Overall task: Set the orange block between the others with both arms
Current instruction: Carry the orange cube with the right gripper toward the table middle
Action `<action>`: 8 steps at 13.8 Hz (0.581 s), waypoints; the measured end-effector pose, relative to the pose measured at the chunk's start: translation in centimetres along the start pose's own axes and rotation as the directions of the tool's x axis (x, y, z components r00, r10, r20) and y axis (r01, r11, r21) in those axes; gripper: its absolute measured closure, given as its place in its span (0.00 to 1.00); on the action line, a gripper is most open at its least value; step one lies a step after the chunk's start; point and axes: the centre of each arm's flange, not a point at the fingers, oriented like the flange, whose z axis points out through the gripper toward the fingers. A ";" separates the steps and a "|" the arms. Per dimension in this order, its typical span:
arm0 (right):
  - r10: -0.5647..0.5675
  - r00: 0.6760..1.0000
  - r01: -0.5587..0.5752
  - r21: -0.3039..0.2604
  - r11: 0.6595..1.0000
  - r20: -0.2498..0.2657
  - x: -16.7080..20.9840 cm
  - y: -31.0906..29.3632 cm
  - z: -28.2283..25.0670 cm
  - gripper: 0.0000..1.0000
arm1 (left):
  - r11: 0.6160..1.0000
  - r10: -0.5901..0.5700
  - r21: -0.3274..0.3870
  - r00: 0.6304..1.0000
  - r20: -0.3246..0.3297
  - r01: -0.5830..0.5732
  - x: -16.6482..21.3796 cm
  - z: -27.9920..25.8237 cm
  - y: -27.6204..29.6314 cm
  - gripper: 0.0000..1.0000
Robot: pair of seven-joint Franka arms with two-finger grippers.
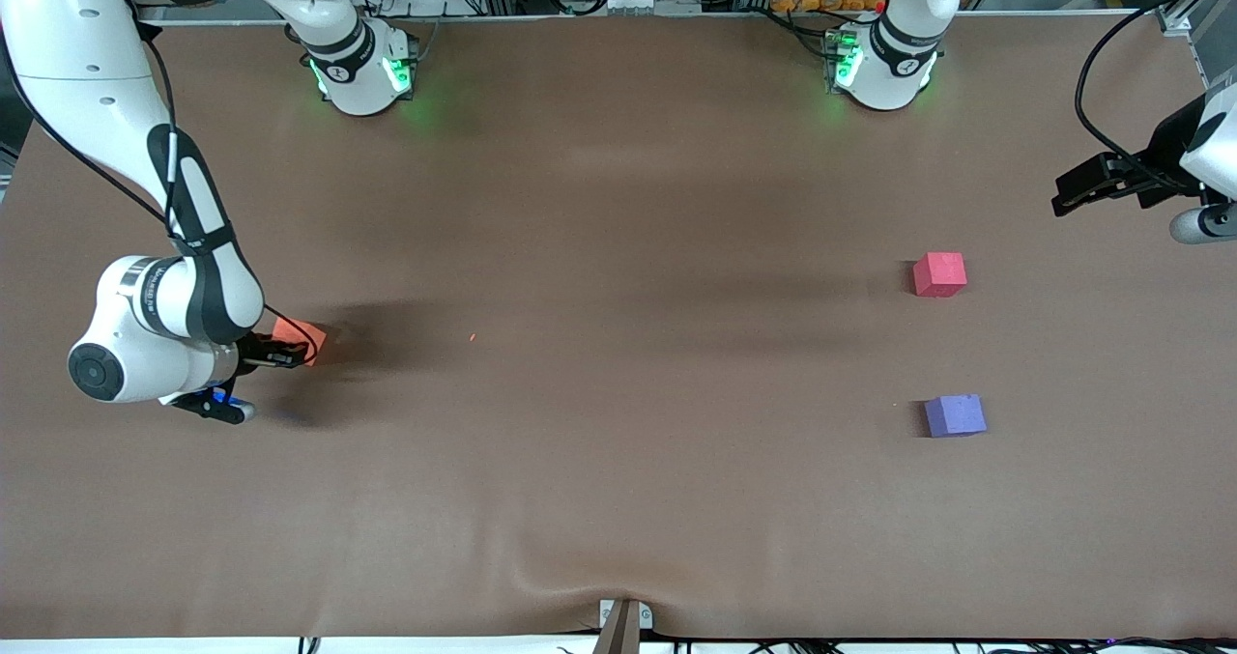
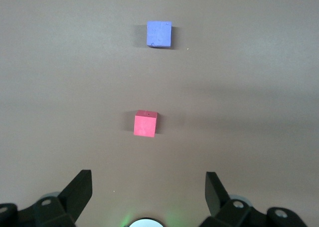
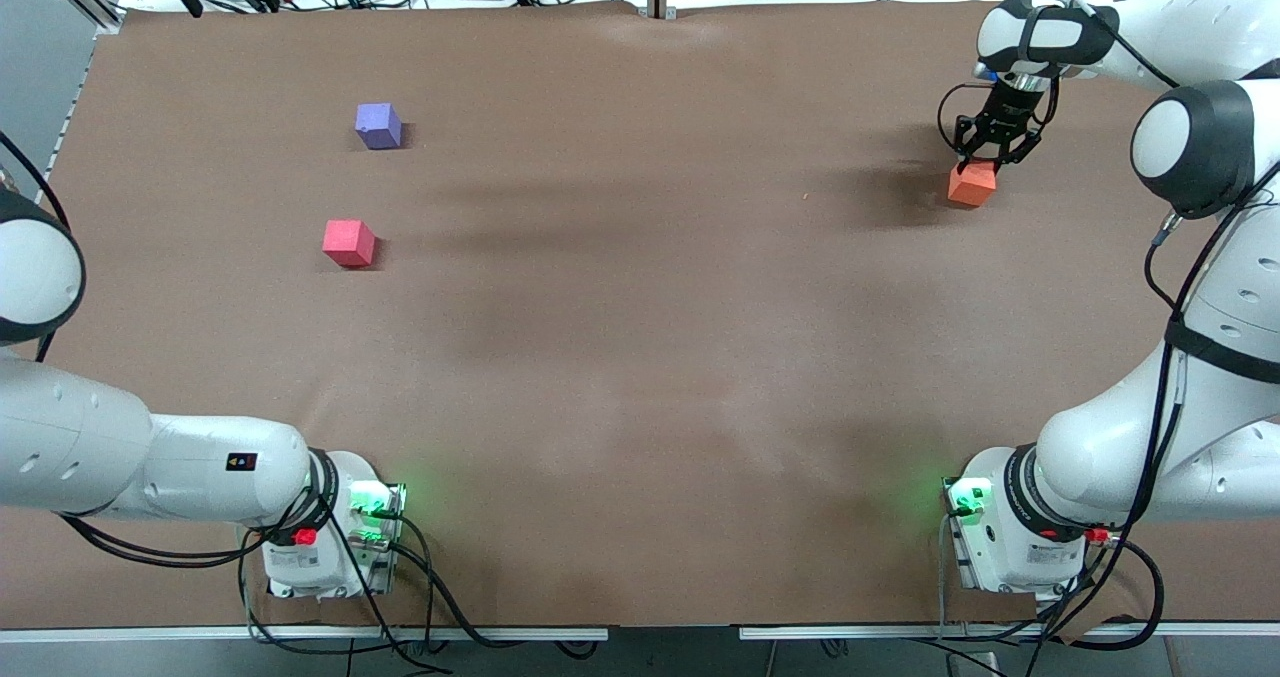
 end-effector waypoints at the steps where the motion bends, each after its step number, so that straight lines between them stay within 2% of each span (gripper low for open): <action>1: -0.005 1.000 0.005 0.004 1.000 -0.023 0.2 -0.4 -0.9 0.49 | 1.000 0.000 0.000 1.000 0.000 0.000 0.0 0.0 0.0 0.00; 3: -0.038 0.996 0.039 0.010 0.999 -0.082 0.1 -2.5 -4.0 0.50 | 1.000 0.000 0.000 1.000 0.000 0.000 0.0 0.0 0.0 0.00; 6: -0.149 0.974 0.154 0.016 0.988 -0.168 -2.7 -10.8 -8.8 0.50 | 1.000 0.000 0.000 1.000 0.000 0.000 0.0 0.0 0.0 0.00; 8: -0.217 0.958 0.236 0.088 0.968 -0.189 -6.1 -18.6 -9.9 0.47 | 1.000 -0.001 0.000 1.000 -0.001 0.001 0.0 0.0 -0.1 0.00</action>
